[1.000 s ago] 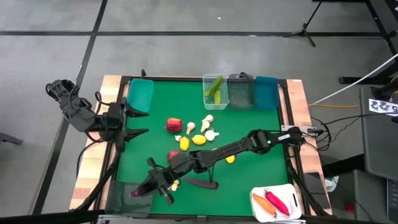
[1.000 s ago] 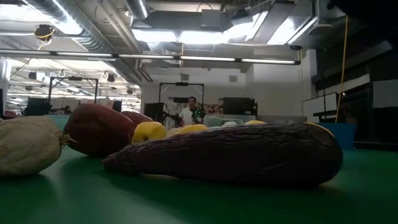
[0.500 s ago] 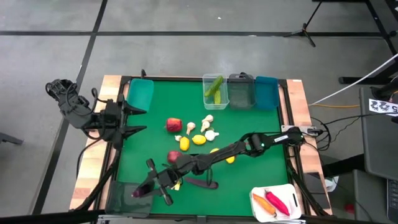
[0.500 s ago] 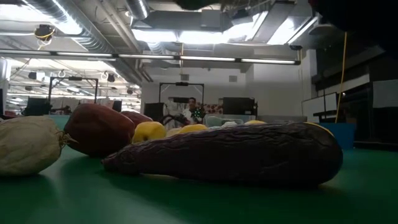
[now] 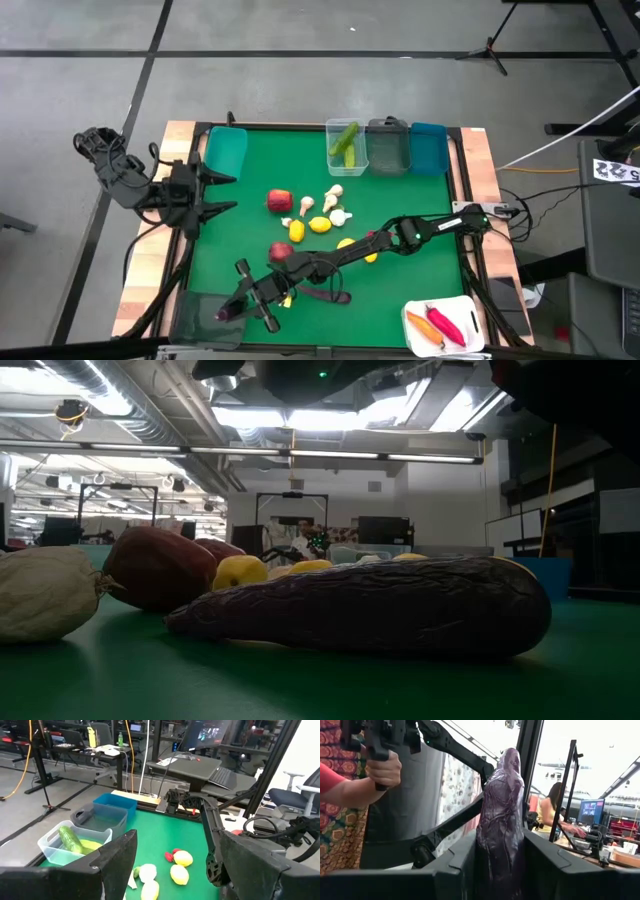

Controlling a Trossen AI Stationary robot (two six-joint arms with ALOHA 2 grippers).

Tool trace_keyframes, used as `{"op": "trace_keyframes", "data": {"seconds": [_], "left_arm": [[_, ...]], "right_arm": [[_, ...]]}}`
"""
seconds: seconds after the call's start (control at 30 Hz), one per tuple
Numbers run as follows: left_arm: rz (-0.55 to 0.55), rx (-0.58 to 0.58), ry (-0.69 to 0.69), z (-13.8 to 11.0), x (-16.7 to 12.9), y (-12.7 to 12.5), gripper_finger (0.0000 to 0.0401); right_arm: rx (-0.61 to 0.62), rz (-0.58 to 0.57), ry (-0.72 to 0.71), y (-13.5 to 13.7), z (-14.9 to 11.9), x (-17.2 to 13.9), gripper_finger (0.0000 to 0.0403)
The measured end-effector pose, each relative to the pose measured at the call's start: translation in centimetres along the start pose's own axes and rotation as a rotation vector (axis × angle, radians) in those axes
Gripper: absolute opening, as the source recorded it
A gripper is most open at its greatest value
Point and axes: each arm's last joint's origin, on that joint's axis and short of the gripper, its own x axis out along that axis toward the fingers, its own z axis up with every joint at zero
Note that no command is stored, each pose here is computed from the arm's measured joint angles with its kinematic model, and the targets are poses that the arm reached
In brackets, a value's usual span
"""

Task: Sort produce into baskets
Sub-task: Put the violet eggplant into the bottom black transparent bin

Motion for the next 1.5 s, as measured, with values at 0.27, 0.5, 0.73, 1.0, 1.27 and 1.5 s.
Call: {"op": "trace_keyframes", "data": {"seconds": [0.27, 0.5, 0.73, 1.0, 1.27, 1.5], "left_arm": [[0.122, 0.024, 0.203, -3.1, 1.5, -0.8, 0.0278], [0.042, -0.088, 0.147, -3.0, -0.8, -1.1, 0.0278], [-0.065, -0.046, 0.184, -4.0, -3.0, -1.4, 0.0278], [-0.234, -0.032, 0.226, -4.4, -4.9, -1.9, 0.0278], [-0.28, -0.061, 0.16, -4.0, -6.1, -1.3, 0.0278], [-0.279, -0.027, 0.123, -4.7, -6.5, -3.3, 0.0278]], "right_arm": [[-0.004, -0.006, 0.017, -0.1, -0.2, 0.0, 0.0135], [-0.036, -0.182, 0.008, -1.7, 0.0, -0.4, 0.0135], [-0.022, -0.321, -0.025, -4.1, 0.2, -1.2, 0.0135], [0.038, -0.333, -0.038, -6.3, 0.1, -2.1, 0.0135], [0.003, -0.227, -0.119, -5.9, 0.9, -2.0, 0.0135], [-0.021, -0.293, -0.186, -7.1, 2.5, -2.3, 0.0135]]}}
